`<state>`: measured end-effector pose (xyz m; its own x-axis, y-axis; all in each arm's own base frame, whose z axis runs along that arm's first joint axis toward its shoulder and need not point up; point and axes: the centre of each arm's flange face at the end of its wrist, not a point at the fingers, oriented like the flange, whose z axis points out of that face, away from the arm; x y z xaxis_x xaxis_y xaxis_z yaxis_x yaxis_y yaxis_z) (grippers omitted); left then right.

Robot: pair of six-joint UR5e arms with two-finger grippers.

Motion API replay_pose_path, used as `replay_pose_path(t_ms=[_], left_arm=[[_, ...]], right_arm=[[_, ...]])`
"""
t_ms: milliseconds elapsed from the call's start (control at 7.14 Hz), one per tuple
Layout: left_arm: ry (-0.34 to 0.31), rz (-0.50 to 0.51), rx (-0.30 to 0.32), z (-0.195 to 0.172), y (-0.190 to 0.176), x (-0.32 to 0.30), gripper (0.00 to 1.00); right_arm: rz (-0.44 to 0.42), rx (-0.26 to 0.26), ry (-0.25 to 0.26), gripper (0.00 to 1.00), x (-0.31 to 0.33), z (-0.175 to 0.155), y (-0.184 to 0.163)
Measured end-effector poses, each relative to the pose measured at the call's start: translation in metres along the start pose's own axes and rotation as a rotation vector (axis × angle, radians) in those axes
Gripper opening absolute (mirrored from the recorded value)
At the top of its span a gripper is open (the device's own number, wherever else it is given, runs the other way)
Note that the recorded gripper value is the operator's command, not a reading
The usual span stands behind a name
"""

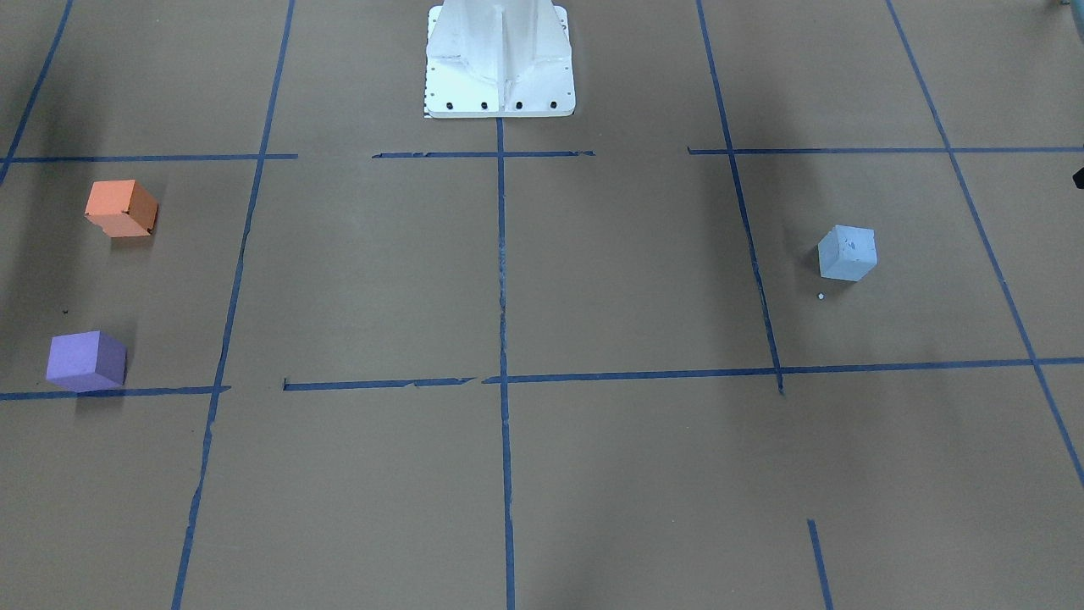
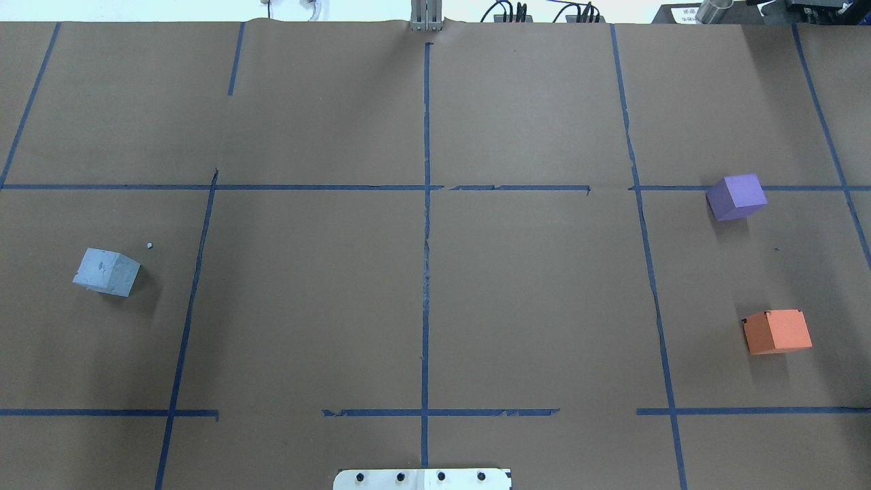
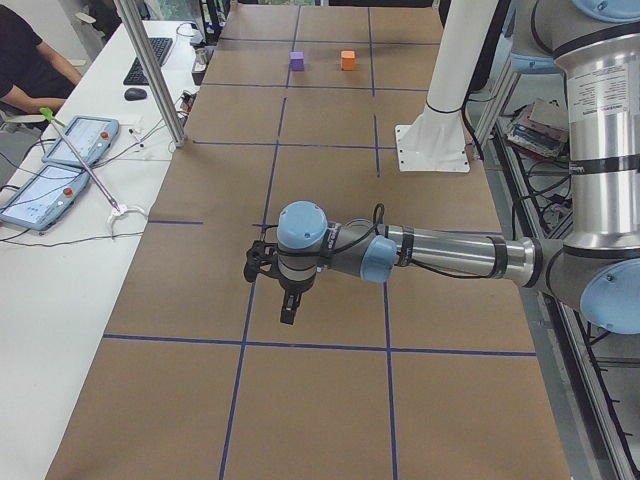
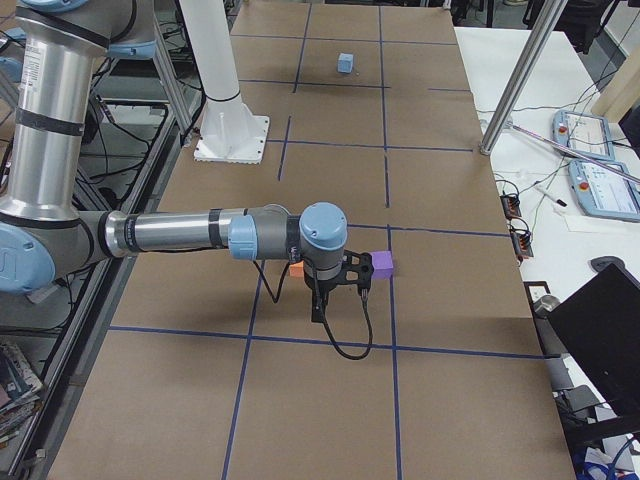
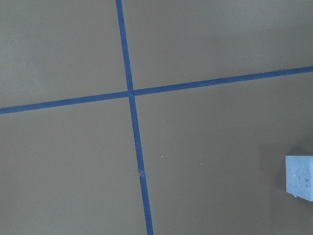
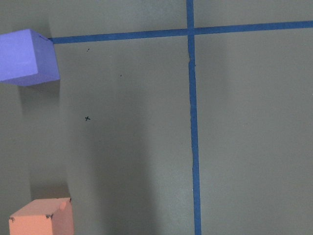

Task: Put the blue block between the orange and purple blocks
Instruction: 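Move the left gripper down toward the light blue cube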

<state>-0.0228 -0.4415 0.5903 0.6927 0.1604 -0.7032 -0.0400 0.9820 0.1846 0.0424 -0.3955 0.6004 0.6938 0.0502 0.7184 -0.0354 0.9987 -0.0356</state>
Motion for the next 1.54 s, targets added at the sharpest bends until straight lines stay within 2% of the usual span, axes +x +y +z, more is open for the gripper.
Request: replay_pose_path(t_ms=[280, 560, 1260, 1540], left_arm=[[-0.021, 0.041, -0.044, 0.0, -0.01, 0.006, 1.0], [-0.035, 0.081, -0.06, -0.004, -0.01, 0.009, 1.0], [-0.027, 0.044, -0.037, -0.012, -0.01, 0.022, 1.0], [-0.018, 0.016, -0.067, 0.004, -0.012, 0.038, 1.0]], right_arm=[[0.005, 0.005, 0.001, 1.0, 0.001, -0.002, 0.0], [0.011, 0.002, 0.003, 1.0, 0.003, 0.0, 0.0], [-0.002, 0.016, -0.001, 1.0, -0.001, -0.001, -0.004], [-0.015, 0.029, -0.004, 1.0, -0.003, -0.002, -0.005]])
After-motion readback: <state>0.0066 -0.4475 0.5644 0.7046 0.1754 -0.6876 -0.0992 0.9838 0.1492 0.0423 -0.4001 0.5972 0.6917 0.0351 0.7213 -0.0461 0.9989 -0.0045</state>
